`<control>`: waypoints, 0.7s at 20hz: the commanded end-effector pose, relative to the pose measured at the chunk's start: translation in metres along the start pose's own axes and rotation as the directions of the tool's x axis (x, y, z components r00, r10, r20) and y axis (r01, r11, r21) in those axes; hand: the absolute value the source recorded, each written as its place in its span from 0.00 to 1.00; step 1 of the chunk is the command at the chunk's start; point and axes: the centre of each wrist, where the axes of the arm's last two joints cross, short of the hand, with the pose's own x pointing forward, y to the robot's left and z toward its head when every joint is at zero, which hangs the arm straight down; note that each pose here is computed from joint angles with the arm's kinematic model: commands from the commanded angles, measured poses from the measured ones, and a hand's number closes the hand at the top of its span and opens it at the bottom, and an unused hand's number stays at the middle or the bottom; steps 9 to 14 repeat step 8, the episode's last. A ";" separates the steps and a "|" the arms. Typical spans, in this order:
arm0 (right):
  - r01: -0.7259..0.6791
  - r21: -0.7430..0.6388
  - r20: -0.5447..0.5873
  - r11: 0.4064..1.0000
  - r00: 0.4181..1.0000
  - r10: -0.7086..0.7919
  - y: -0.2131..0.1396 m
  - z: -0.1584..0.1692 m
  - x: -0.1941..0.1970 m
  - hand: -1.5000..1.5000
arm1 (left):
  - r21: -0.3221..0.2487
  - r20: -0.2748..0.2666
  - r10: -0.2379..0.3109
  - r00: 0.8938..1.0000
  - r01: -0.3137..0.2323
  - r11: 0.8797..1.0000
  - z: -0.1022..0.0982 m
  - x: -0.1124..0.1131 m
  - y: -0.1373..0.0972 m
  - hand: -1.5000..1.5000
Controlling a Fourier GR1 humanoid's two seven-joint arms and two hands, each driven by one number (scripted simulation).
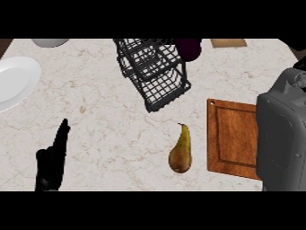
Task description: Pick the eggplant from the cutting board and place it in the tiered basket
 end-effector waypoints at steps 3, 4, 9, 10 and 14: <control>-0.020 0.012 -0.172 1.000 0.985 0.022 -0.066 0.002 -0.017 0.00 | 0.022 -0.065 0.011 0.998 -0.009 1.000 0.012 -0.017 -0.003 0.50; -0.010 0.028 -0.164 1.000 0.986 0.015 -0.077 0.005 -0.017 0.00 | 0.042 -0.061 0.009 0.998 -0.007 0.999 0.003 -0.009 0.010 0.50; 0.021 0.063 -0.167 0.998 0.986 -0.010 -0.122 0.010 -0.034 0.00 | 0.019 -0.080 0.022 0.997 -0.021 1.000 0.015 -0.016 0.004 0.50; 0.021 0.063 -0.167 0.998 0.986 -0.010 -0.122 0.010 -0.034 0.00 | 0.019 -0.080 0.022 0.997 -0.021 1.000 0.015 -0.016 0.004 0.50; 0.021 0.063 -0.167 0.998 0.986 -0.010 -0.122 0.010 -0.034 0.00 | 0.019 -0.080 0.022 0.997 -0.021 1.000 0.015 -0.016 0.004 0.50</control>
